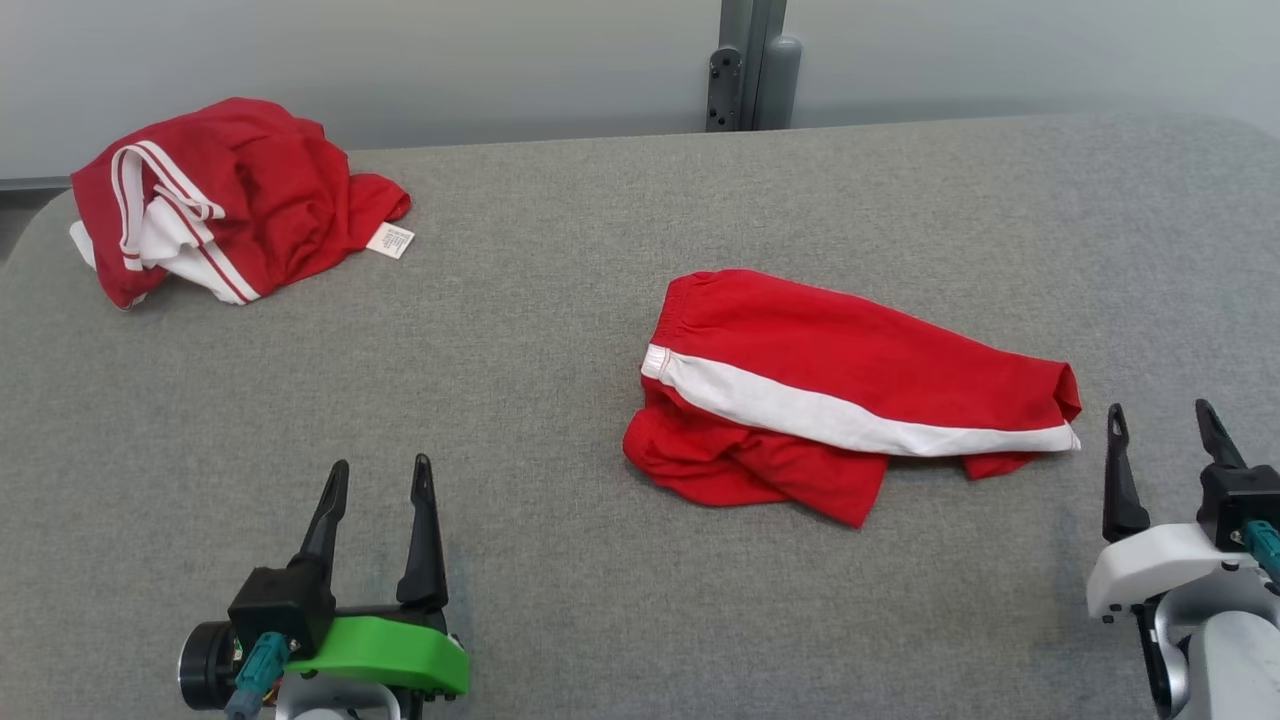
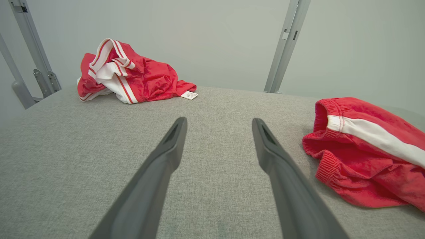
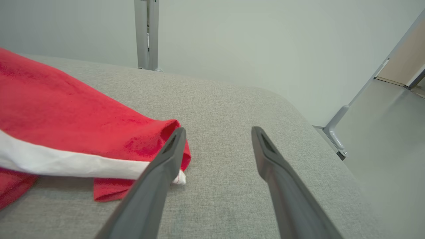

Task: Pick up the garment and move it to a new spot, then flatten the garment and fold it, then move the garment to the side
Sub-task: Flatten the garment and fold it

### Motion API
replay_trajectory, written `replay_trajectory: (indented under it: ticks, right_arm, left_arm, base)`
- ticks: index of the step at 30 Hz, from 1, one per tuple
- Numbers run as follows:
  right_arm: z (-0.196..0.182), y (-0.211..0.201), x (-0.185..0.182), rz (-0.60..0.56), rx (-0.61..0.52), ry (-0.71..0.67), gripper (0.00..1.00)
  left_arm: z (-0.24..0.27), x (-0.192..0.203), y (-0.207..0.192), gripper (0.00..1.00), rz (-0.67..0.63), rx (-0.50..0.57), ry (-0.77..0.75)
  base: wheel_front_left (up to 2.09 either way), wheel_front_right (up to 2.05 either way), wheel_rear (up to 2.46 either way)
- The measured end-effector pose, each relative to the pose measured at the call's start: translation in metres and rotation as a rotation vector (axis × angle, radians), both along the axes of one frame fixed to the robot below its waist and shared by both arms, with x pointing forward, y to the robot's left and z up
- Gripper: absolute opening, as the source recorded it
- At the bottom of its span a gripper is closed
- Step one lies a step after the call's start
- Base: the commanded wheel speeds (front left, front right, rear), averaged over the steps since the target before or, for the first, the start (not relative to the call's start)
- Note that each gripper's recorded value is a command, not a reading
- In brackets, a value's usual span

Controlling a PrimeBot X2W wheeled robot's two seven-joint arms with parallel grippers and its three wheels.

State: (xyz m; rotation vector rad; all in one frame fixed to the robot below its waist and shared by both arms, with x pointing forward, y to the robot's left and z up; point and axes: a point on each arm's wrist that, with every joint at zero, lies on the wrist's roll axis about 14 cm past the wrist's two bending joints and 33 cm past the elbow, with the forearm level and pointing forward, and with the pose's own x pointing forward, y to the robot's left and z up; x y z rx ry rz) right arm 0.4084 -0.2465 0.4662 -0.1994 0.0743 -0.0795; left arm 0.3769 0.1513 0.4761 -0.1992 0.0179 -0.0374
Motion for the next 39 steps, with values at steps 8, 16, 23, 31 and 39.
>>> replay_trajectory:
  ticks: [8, 16, 23, 31, 39]
  right_arm:
    - [0.048, 0.039, -0.002, 0.095, 0.104, -0.162, 1.00]
    - [0.061, 0.076, -0.015, 0.195, 0.174, -0.203, 1.00]
    - [0.050, 0.091, -0.023, 0.223, 0.277, -0.173, 1.00]
    - [0.049, 0.102, -0.023, 0.253, 0.284, -0.166, 1.00]
    - [0.048, 0.101, -0.021, 0.250, 0.284, -0.164, 1.00]
  left_arm:
    - [0.010, -0.007, -0.006, 1.00, -0.017, -0.002, -0.028]
    - [0.017, -0.016, -0.006, 1.00, -0.014, -0.010, -0.050]
    - [0.019, -0.018, -0.004, 1.00, -0.005, -0.010, -0.057]
    - [0.018, -0.018, -0.004, 1.00, -0.007, -0.011, -0.053]
    - [0.012, -0.018, -0.006, 1.00, -0.016, -0.011, -0.034]
  base:
    - [0.00, 0.00, 0.00]
    - [0.00, 0.00, 0.00]
    - [0.00, 0.00, 0.00]
    - [0.00, 0.00, 0.00]
    - [0.00, 0.00, 0.00]
